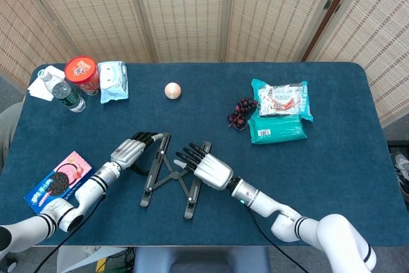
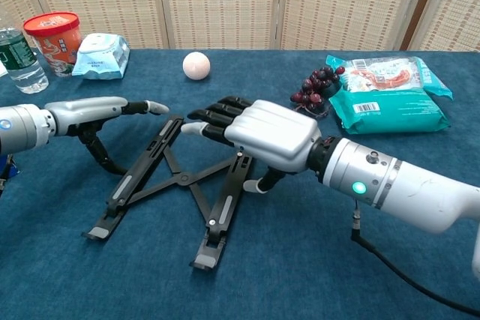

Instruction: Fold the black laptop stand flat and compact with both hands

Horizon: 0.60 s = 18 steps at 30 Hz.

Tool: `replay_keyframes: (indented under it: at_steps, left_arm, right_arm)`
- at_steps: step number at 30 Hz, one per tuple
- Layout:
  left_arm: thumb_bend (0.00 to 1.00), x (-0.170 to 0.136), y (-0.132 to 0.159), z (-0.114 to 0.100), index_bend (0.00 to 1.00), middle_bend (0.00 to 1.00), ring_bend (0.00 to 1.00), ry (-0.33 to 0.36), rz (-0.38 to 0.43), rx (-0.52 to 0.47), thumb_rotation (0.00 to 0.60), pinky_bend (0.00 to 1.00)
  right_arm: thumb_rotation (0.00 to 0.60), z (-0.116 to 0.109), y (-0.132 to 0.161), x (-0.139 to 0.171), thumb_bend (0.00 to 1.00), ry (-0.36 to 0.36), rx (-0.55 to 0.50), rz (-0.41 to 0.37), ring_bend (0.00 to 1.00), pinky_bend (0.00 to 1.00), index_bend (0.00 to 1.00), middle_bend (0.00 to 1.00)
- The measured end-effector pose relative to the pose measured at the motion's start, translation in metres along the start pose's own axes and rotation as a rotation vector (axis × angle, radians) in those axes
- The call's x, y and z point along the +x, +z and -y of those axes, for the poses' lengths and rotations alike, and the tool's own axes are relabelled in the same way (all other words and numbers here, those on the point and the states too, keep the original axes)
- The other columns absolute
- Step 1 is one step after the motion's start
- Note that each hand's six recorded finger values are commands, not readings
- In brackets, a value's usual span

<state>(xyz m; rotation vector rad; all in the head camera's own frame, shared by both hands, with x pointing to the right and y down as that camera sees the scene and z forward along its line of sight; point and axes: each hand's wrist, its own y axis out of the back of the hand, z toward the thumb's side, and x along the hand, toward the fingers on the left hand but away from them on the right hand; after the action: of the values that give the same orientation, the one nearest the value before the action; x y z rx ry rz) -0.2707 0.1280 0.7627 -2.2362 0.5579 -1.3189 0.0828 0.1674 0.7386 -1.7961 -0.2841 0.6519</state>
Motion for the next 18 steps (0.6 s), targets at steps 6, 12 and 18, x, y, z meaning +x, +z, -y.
replay_keyframes:
  at_steps: [6,12,18]
  left_arm:
    - [0.13,0.001,0.001,0.001,0.0,0.07,0.0,-0.005,-0.001,-0.017,0.6,0.0]
    - [0.13,0.001,0.001,0.002,0.0,0.07,0.0,-0.013,-0.006,-0.033,0.6,0.0]
    - [0.13,0.0,0.002,0.004,0.0,0.07,0.0,-0.022,-0.008,-0.048,0.6,0.0]
  right_arm:
    - [0.6,0.0,0.001,-0.003,0.13,-0.018,0.002,0.004,0.0,0.02,0.0,0.0]
    - [0.6,-0.001,0.003,-0.008,0.13,-0.043,0.011,0.014,0.0,0.01,0.0,0.0]
    - [0.6,-0.003,0.004,-0.012,0.13,-0.069,0.013,0.025,0.0,0.01,0.0,0.0]
